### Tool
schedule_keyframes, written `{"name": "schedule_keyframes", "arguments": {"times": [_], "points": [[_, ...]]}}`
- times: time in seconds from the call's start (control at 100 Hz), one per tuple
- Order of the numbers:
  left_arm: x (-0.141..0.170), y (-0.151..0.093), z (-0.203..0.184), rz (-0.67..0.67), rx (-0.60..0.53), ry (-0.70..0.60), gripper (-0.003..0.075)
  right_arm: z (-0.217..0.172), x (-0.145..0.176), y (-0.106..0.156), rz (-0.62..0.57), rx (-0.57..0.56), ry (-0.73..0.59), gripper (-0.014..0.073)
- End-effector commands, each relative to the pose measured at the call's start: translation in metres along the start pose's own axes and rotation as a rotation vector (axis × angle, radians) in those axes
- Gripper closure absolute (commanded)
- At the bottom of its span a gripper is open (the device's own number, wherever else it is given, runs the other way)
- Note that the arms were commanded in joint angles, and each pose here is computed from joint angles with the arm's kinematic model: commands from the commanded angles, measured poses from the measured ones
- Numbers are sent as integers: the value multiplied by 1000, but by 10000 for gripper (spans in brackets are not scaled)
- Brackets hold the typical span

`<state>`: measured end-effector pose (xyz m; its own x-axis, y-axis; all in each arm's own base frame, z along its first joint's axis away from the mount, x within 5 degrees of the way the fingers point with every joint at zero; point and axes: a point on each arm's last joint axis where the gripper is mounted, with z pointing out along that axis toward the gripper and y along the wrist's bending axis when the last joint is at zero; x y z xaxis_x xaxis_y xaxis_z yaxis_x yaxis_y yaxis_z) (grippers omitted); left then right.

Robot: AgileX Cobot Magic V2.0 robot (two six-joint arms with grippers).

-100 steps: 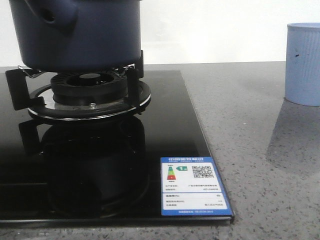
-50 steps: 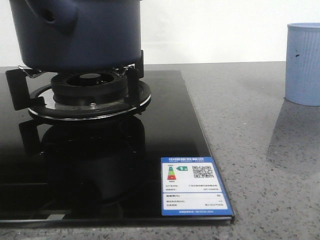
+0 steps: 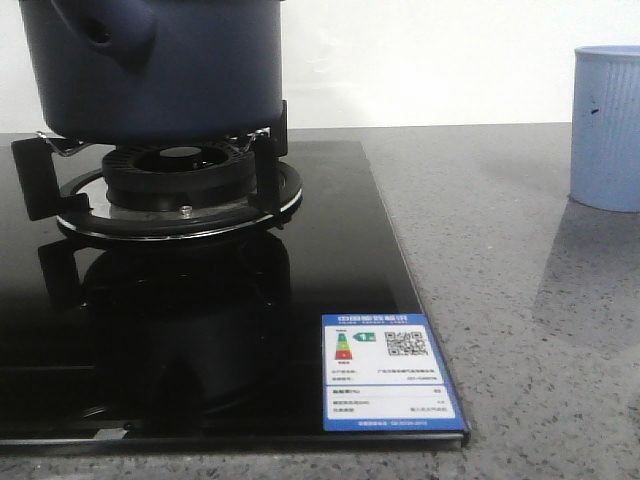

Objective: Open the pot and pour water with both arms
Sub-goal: 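Close the right gripper around the light blue ribbed cup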

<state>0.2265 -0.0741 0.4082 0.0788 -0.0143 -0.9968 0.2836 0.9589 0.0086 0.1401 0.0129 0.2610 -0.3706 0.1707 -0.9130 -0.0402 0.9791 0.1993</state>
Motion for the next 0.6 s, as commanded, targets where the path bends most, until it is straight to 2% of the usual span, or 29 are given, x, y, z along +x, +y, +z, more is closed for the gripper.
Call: {"name": "schedule_keyframes", "arguments": {"times": [0.0, 0.21, 0.29, 0.46, 0.59], "points": [[-28, 4, -9, 5, -35, -153, 327, 8, -14, -3, -5, 38, -88, 50], [-28, 4, -9, 5, -35, -153, 327, 27, -13, -7, -5, 78, -68, 50], [-28, 4, -9, 5, -36, -154, 327, 33, -12, -3, -49, 61, -54, 50], [-28, 4, -9, 5, -36, -154, 327, 43, -13, 10, -104, 13, -108, 50], [-28, 4, -9, 5, -37, -156, 327, 53, -14, 11, -115, 29, -153, 50]]}}
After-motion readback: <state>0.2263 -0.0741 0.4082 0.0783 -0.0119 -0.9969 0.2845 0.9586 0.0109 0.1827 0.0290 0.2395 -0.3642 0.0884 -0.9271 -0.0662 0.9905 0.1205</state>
